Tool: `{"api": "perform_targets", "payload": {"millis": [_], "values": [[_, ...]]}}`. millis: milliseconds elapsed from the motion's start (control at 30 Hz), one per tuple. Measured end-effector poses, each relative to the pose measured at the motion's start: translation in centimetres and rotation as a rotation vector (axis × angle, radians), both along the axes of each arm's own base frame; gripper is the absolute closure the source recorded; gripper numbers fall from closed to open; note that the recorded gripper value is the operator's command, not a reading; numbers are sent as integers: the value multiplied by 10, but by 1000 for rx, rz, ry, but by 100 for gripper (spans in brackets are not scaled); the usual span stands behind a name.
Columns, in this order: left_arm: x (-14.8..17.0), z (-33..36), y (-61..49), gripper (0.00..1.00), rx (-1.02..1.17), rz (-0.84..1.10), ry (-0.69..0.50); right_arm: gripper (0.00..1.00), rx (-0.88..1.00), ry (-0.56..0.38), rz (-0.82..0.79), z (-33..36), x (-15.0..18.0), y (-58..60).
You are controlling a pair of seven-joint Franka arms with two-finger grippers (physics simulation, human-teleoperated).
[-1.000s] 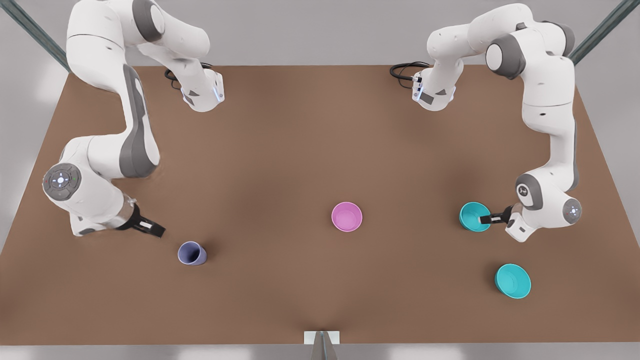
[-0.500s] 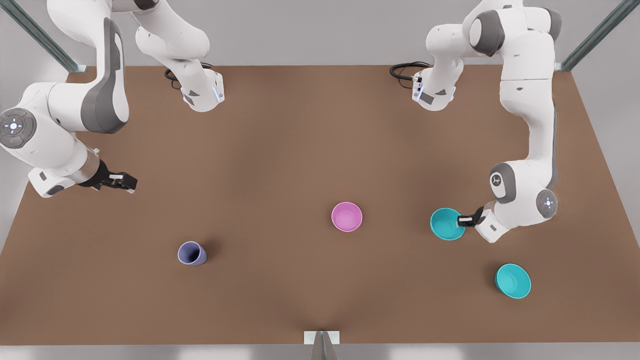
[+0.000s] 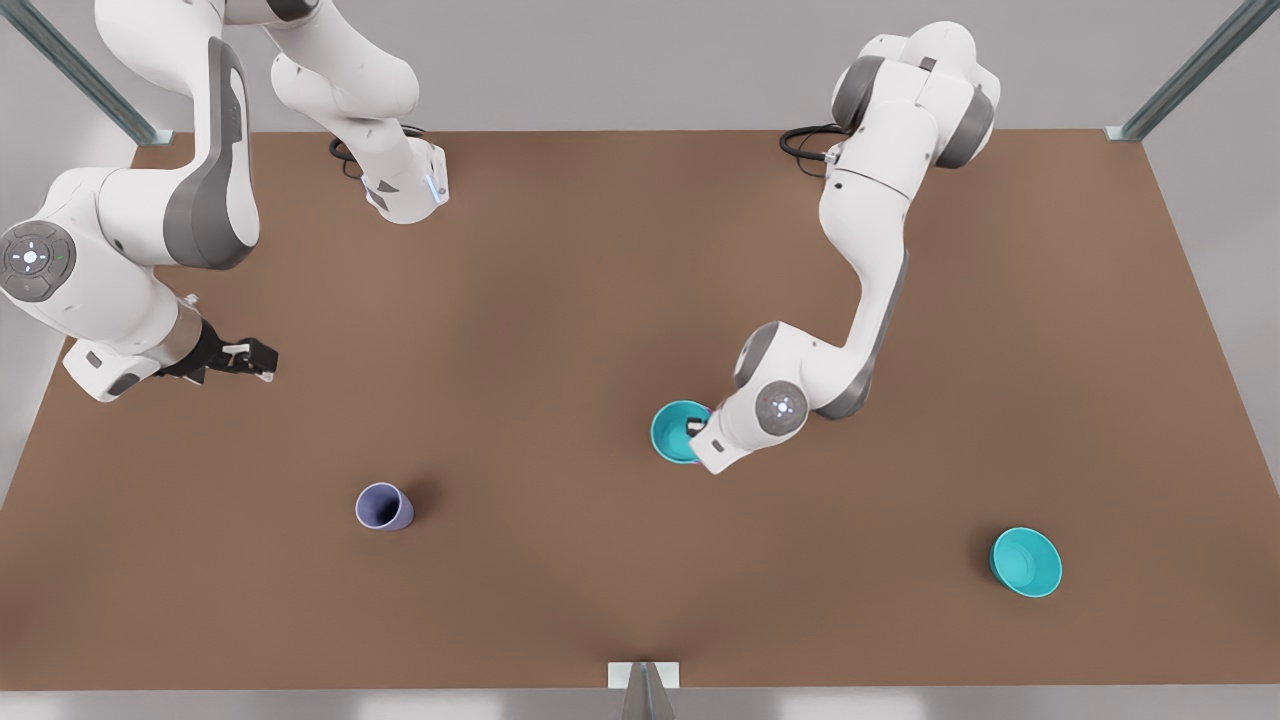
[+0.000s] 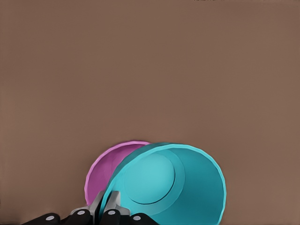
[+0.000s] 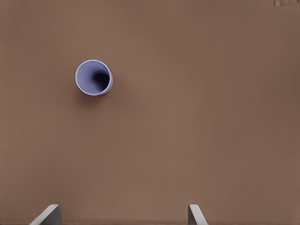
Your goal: Stack the blue bowl on the pink bowl
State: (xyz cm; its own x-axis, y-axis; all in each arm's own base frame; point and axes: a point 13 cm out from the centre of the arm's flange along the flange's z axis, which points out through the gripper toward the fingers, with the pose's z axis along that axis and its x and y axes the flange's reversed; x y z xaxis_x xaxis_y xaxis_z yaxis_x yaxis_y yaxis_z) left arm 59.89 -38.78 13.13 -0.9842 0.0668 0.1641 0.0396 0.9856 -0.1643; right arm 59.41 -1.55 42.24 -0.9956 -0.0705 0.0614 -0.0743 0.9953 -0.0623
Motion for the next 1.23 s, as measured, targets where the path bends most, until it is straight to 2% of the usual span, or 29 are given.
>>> {"api": "perform_targets", "payload": {"millis": [233, 467, 700, 733, 767, 867, 900, 967, 1000, 1100, 1167, 1233], "values": [[-18, -1, 4, 79, 34, 131, 56, 0, 2, 3, 33, 0, 0, 0], [-13, 10, 14, 79, 33, 224, 67, 0, 4, 8, 56, -3, 1, 1], [-23, -9, 16, 79, 68, 279, 98, 0, 5, 9, 71, -3, 1, 1], [-25, -12, 17, 56, 74, 283, 102, 0, 5, 9, 73, -3, 1, 1], [-25, -13, 18, 0, 76, 290, 105, 0, 5, 10, 75, -3, 1, 1], [-16, -1, 21, 0, 54, 320, 103, 0, 5, 10, 80, -3, 1, 2], [6, 26, 27, 0, 25, 343, 86, 0, 5, 9, 82, -3, 2, 2], [67, 142, 87, 0, -24, 412, 6, 0, 5, 9, 84, -3, 2, 2], [76, 194, 124, 0, -19, 439, -21, 0, 5, 10, 85, -3, 2, 2], [61, 275, 206, 0, 89, 435, -57, 0, 7, 11, 88, -4, 2, 2], [21, 300, 242, 0, 194, 374, -64, 0, 7, 11, 89, -4, 2, 2], [-3, 313, 262, 0, 243, 323, -58, 0, 8, 12, 91, -4, 2, 2]]}}
